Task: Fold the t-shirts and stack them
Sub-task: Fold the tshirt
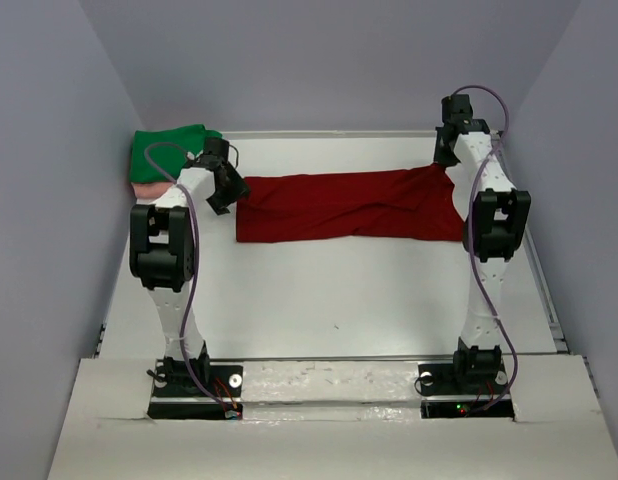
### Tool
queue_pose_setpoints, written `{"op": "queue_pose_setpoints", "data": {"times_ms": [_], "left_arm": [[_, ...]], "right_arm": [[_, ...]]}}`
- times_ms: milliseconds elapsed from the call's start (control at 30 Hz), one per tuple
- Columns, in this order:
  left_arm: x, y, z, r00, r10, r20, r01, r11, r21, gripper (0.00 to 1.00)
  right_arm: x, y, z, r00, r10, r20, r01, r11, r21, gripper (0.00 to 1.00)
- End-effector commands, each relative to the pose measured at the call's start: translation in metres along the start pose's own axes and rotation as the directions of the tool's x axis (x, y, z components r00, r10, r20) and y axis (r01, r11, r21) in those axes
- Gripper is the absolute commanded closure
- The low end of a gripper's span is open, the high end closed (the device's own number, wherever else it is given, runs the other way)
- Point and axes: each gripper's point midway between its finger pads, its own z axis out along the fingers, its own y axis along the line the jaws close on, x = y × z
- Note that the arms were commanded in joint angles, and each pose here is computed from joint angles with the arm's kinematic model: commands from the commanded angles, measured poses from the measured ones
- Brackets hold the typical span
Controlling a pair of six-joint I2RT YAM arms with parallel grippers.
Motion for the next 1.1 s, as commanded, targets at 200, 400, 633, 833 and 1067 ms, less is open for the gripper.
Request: {"op": "queue_pose_setpoints", "data": {"times_ms": [200, 400, 633, 833, 1067], "left_arm": [[-0.028, -0.057, -0.092, 0.943, 0.156, 0.294, -0.162, 0.987, -0.004, 0.30], [-0.021, -0.068, -0.121, 0.932, 0.174, 0.318, -0.193, 0.981, 0.028, 0.30], [-0.008, -0.078, -0.151, 0.916, 0.193, 0.352, -0.243, 0.964, 0.104, 0.30], [0.018, -0.096, -0.176, 0.909, 0.226, 0.349, -0.308, 0.930, 0.200, 0.36], [0.031, -0.123, -0.213, 0.887, 0.283, 0.364, -0.394, 0.875, 0.281, 0.55]], "right_arm": [[-0.043, 0.029, 0.011, 0.993, -0.023, 0.120, 0.048, 0.977, -0.210, 1.00], [-0.056, 0.040, 0.002, 0.987, -0.018, 0.157, 0.061, 0.960, -0.273, 0.44], [-0.081, 0.021, -0.066, 0.969, 0.003, 0.245, 0.064, 0.962, -0.265, 0.38], [-0.010, 0.060, -0.123, 0.984, 0.112, 0.139, -0.022, 0.850, -0.526, 0.39], [0.049, 0.077, -0.108, 0.993, 0.113, -0.035, -0.112, 0.799, -0.591, 0.45]]}}
